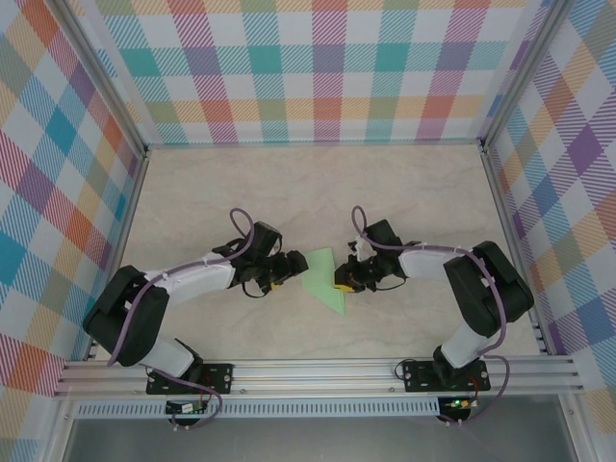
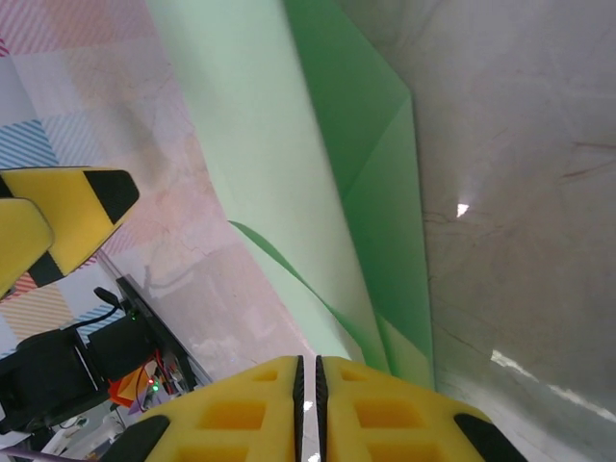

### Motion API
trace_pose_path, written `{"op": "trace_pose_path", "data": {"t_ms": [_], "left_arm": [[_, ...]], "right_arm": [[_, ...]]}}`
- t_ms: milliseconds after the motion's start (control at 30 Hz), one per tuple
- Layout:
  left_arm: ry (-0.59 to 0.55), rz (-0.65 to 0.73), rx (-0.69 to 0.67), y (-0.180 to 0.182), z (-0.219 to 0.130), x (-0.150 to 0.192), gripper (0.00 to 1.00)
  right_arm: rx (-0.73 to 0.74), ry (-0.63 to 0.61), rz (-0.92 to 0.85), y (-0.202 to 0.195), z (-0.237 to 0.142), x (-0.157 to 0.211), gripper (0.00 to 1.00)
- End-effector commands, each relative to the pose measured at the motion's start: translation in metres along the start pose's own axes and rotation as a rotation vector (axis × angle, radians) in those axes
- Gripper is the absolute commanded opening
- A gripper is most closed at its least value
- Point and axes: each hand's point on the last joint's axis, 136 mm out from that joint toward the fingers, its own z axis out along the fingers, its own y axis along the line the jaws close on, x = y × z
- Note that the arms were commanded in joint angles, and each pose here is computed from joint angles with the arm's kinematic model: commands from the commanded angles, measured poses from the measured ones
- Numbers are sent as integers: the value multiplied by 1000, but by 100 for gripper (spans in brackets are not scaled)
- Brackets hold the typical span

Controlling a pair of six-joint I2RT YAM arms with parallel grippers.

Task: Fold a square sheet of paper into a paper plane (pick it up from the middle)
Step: Fold the wing for the fifth time at the center of the table.

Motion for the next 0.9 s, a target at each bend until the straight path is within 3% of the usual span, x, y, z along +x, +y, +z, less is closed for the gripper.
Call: {"op": "trace_pose_path", "data": {"t_ms": [0,600,867], "left_arm": [[10,2,31,-13,3,-3,81],[48,6,48,-27,18,-2,80],[57,10,36,-29,26,3,79]], "right_arm": [[-2,7,-47,2,6,-5,14],[-70,59,83,-32,15,-4,14],[-105,17,-12,-1,-8,-6,17]]}}
